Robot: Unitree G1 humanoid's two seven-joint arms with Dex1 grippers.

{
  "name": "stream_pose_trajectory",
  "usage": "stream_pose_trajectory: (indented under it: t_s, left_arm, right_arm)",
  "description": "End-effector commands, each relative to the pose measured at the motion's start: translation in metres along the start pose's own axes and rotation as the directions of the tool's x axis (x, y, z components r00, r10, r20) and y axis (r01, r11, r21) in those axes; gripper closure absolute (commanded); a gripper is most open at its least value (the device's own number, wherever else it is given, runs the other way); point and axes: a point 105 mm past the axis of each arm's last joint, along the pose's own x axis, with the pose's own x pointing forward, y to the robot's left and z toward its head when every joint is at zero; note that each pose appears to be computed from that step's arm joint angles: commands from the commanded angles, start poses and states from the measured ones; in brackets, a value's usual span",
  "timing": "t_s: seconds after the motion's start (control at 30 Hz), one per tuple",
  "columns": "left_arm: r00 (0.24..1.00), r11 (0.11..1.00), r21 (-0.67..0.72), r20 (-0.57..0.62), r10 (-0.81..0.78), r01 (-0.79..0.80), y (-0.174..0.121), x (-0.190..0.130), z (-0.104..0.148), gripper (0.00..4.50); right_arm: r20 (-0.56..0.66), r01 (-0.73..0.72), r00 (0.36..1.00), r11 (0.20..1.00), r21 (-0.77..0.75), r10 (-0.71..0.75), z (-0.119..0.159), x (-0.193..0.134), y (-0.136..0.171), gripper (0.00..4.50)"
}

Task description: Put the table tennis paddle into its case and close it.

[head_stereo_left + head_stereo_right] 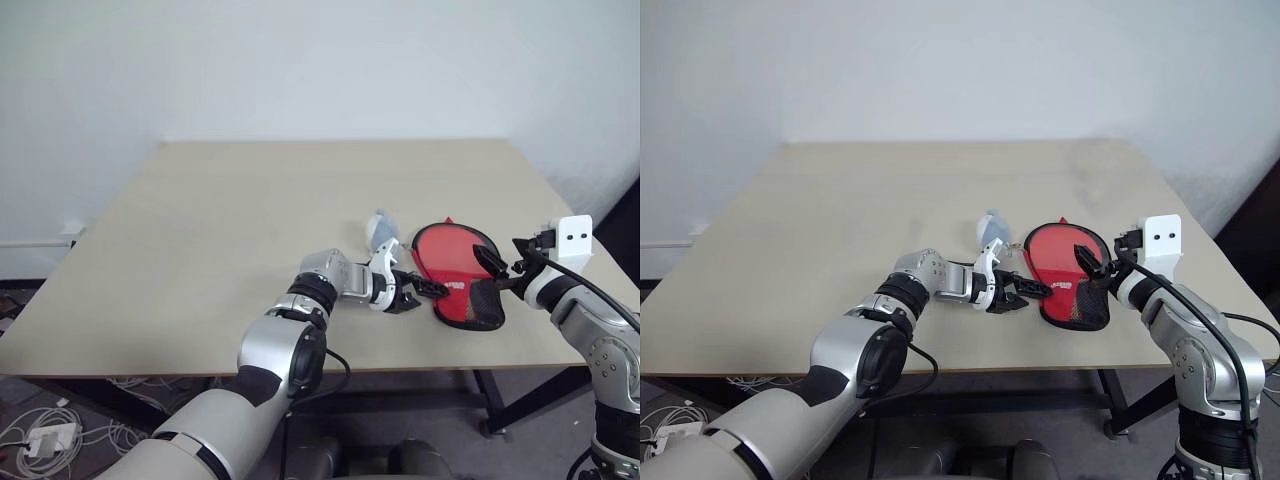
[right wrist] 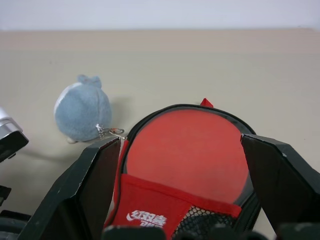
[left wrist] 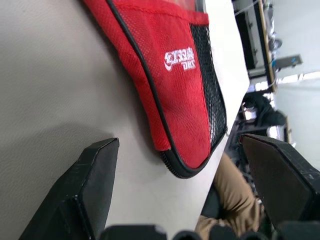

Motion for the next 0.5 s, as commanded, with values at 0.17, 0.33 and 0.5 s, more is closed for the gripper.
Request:
stream_pose_trajectory:
  t_s: [0.17,0.33,0.5]
  left_arm:
    - [0.973,0.985,0.031,-0.164,-0.165,0.173,-0.074,0.053,-0.043,0.35]
    - [0.966,0.985,0.036,-0.206,-0.157,0.168,-0.073,0.059,-0.057,1.27]
    - [0.967,0.984,0.033,-0.194,-0.163,0.172,-0.073,0.059,-0.055,2.99]
  right_arm:
    - [0.079,0.048,0.996,0.999,-0.012,-0.047,0.021,-0.003,-0.008,0.33]
    - [0.081,0.099,0.992,0.995,0.003,-0.099,0.02,-0.005,-0.017,0.28]
    - [0.085,0.118,0.989,0.993,0.008,-0.119,0.02,-0.007,-0.02,0.28]
